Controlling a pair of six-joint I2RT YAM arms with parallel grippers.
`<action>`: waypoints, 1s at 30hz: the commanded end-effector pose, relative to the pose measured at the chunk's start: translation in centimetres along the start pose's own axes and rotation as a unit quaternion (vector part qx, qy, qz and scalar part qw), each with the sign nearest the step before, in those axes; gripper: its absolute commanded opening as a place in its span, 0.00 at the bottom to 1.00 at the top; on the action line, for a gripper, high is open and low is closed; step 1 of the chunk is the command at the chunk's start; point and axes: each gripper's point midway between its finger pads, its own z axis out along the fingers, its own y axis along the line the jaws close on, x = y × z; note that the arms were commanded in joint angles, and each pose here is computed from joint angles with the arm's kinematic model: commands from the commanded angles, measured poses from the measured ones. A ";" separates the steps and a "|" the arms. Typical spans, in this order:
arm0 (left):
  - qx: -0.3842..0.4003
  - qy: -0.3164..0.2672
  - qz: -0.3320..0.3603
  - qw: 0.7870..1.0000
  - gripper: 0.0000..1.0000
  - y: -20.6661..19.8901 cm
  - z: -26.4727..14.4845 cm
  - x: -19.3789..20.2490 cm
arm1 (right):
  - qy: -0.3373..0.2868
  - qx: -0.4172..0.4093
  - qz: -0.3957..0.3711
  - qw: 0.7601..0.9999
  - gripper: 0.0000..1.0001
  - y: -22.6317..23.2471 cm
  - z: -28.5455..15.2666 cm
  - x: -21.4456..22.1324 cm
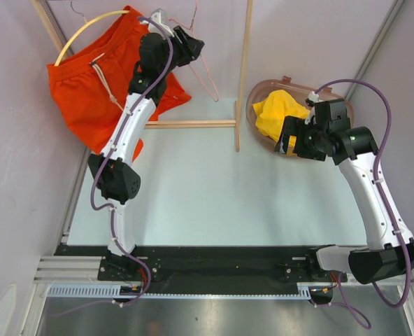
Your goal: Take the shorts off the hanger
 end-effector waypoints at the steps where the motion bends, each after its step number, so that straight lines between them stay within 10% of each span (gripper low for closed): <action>1: 0.029 -0.035 0.058 0.997 0.62 -4.5 -5.3 -6.0 | -0.017 -0.029 -0.001 0.999 1.00 1.1 -1.9 -0.4; 7: -0.004 -0.020 0.116 0.993 0.92 -6.4 -12.8 -9.0 | -0.002 -0.050 0.004 0.999 1.00 2.1 -2.4 0.9; 21: -0.156 0.033 0.125 0.979 0.96 -3.5 -35.1 -6.1 | 0.060 -0.112 -0.068 0.990 1.00 8.0 -1.5 6.3; 30: -0.282 0.012 0.175 0.943 1.00 2.1 -37.8 -6.0 | 0.099 -0.147 -0.080 0.981 1.00 10.8 -1.3 8.7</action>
